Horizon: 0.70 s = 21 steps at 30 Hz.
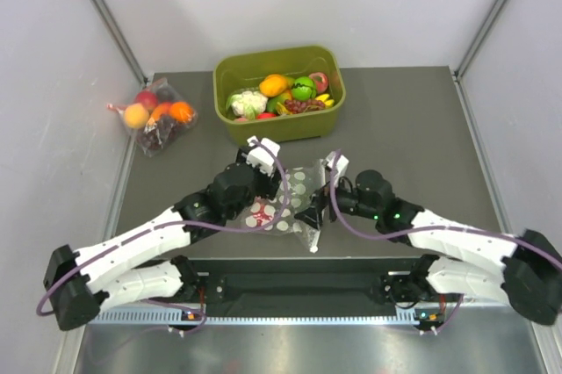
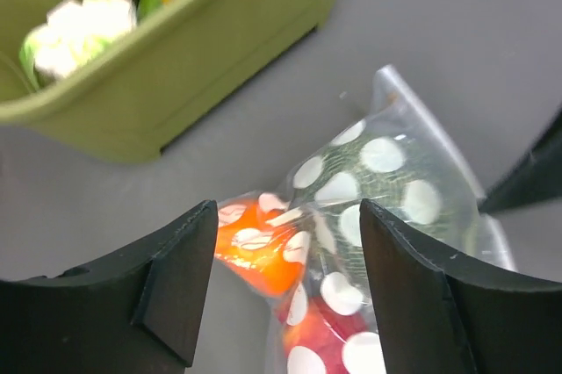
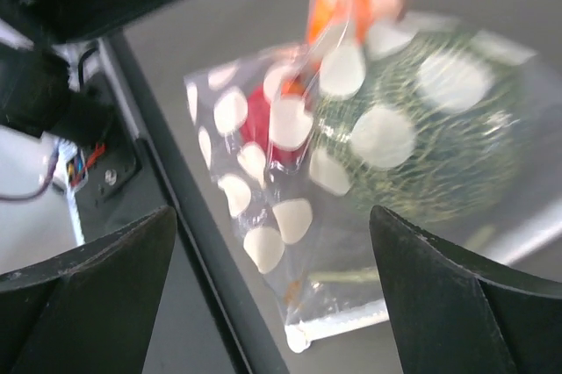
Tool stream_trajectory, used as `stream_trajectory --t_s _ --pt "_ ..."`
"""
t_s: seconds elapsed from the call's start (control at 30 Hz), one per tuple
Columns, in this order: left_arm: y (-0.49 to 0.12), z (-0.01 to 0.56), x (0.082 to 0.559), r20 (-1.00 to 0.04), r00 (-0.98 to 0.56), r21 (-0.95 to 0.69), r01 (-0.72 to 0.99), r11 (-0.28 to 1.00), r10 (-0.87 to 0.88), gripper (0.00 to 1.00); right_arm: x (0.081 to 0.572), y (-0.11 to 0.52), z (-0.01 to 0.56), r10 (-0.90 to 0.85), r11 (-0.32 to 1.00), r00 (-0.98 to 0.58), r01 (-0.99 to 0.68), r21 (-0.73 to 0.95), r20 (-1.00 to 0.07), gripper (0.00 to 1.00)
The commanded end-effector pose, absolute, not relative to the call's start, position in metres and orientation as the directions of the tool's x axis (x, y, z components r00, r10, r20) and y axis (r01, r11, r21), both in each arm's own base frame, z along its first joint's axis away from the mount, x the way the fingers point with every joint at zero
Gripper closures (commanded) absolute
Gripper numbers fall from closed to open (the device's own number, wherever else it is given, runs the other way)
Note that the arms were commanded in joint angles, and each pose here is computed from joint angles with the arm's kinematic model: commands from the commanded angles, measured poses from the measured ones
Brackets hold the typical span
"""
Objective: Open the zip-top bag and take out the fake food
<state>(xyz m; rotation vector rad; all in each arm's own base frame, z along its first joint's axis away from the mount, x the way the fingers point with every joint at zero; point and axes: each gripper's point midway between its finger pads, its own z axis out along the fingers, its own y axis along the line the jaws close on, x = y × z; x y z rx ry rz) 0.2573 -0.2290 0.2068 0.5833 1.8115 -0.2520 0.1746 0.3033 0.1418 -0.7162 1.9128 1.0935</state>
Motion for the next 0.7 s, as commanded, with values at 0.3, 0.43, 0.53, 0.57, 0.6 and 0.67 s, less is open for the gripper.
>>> stream_trajectory --t_s 0.3,0.43,0.53,0.57,0.6,0.67 --pt "-0.281 0.166 0.178 -0.891 -0.312 0.054 0.648 0.759 0.330 0.28 0.219 0.208 0.173 0.057 0.747 -0.462 -0.569 0.345 -0.885 0.07" --pt "-0.291 0.136 0.162 -0.836 -0.431 0.014 0.602 0.798 0.340 0.28 0.222 0.195 0.171 0.078 0.763 -0.470 -0.539 0.356 -0.879 0.05" --pt "-0.292 0.127 0.158 -0.811 -0.503 -0.024 0.538 0.842 0.298 0.28 0.222 0.193 0.171 0.079 0.764 -0.469 -0.539 0.356 -0.880 0.04" --pt "-0.292 0.122 0.158 -0.807 -0.516 -0.034 0.523 0.851 0.285 0.28 0.221 0.194 0.173 0.084 0.760 -0.467 -0.541 0.360 -0.880 0.04" --pt "-0.292 0.118 0.159 -0.806 -0.524 -0.039 0.508 0.860 0.273 0.28 0.220 0.194 0.173 0.085 0.757 -0.467 -0.545 0.362 -0.880 0.04" --pt "-0.288 0.104 0.163 -0.799 -0.538 -0.019 0.468 0.884 0.268 0.24 0.219 0.196 0.174 0.095 0.747 -0.463 -0.552 0.371 -0.881 0.04"
